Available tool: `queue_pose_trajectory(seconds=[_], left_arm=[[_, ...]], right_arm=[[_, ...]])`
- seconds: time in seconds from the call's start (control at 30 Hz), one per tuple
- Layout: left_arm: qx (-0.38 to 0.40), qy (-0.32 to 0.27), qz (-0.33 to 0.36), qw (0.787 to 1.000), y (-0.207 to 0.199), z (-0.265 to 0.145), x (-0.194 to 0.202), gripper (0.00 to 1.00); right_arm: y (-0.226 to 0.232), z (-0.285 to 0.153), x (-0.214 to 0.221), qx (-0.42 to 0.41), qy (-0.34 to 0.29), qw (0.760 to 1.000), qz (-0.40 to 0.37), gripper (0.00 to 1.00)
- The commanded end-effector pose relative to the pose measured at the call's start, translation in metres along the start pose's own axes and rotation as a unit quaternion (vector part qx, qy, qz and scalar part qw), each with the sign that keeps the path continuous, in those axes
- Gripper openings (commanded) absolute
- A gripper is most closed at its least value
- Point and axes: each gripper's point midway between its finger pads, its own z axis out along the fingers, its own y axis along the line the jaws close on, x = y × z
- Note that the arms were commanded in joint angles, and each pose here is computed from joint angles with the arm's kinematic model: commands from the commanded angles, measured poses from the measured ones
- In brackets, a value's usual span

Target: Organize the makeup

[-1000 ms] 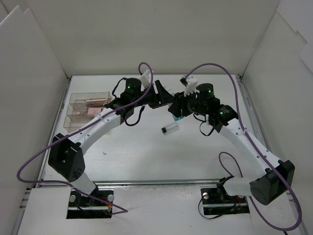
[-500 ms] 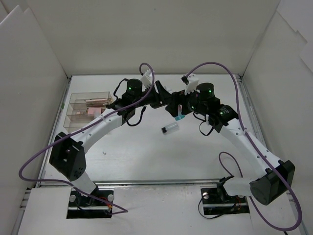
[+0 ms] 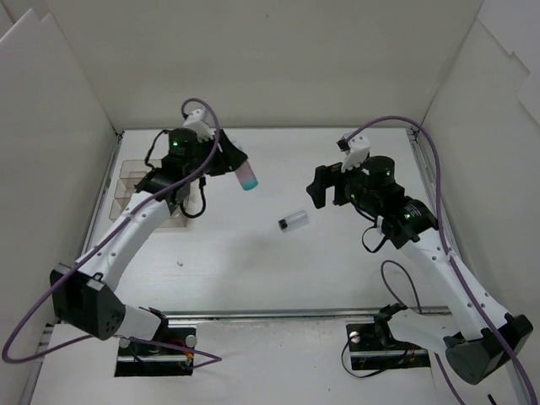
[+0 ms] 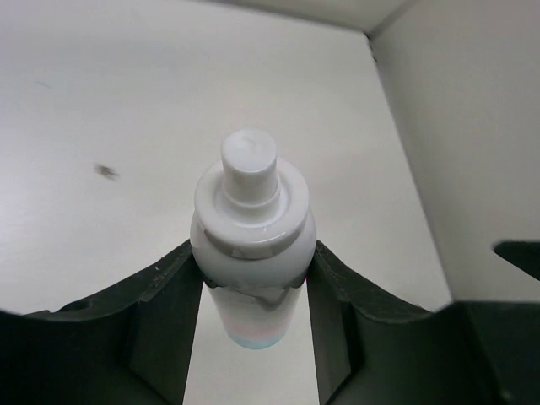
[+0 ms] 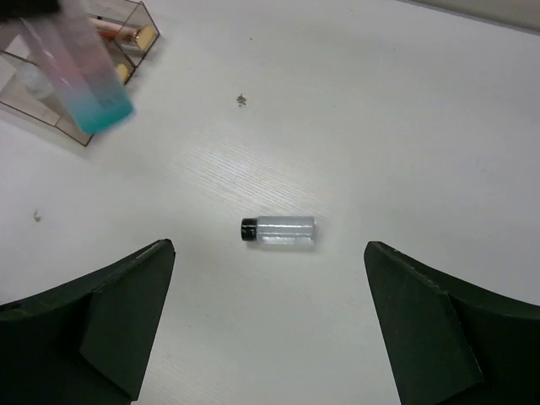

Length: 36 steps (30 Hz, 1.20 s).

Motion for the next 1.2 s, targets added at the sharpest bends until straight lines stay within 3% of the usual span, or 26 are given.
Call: queue_pose_trajectory(seconds=[0.0, 0.17, 0.47, 0.53, 0.57, 0.77, 1.17], left_arm=[[-0.084, -0.129, 0.112, 0.982, 0.019, -0.068, -0.075, 0.0], [-0.238, -0.23, 0.153, 0.931, 0.088, -0.134, -0.114, 0.0], [-0.4, -0.239, 0.152, 0.871, 0.191, -0.165, -0.102, 0.0], [-0.417, -0.227, 0.143, 0.868, 0.212, -0.163, -0.087, 0.0], [-0.413, -0.257, 0.138, 0.863, 0.213, -0.165, -0.098, 0.0], [-0.434, -0.282, 0.127, 0.846, 0.246, -0.164, -0.095, 0.0], [-0.424, -0.293, 0.112, 0.85, 0.274, -0.131, -0.092, 0.0]], right_arm=[[-0.019, -0.011, 0.002, 0.036, -0.013, 0.999, -0.003, 0.93], [-0.022, -0.013, 0.021, 0.035, 0.007, 0.999, 0.007, 0.93], [-0.017, -0.015, 0.03, 0.021, 0.012, 1.0, 0.007, 0.93], [-0.018, -0.017, 0.031, 0.02, 0.01, 1.0, 0.007, 0.93], [-0.017, -0.017, 0.034, 0.02, 0.013, 1.0, 0.006, 0.93], [-0.019, -0.021, 0.037, 0.025, 0.01, 1.0, 0.002, 0.94], [-0.025, -0.015, 0.042, 0.039, 0.021, 0.999, -0.005, 0.94]])
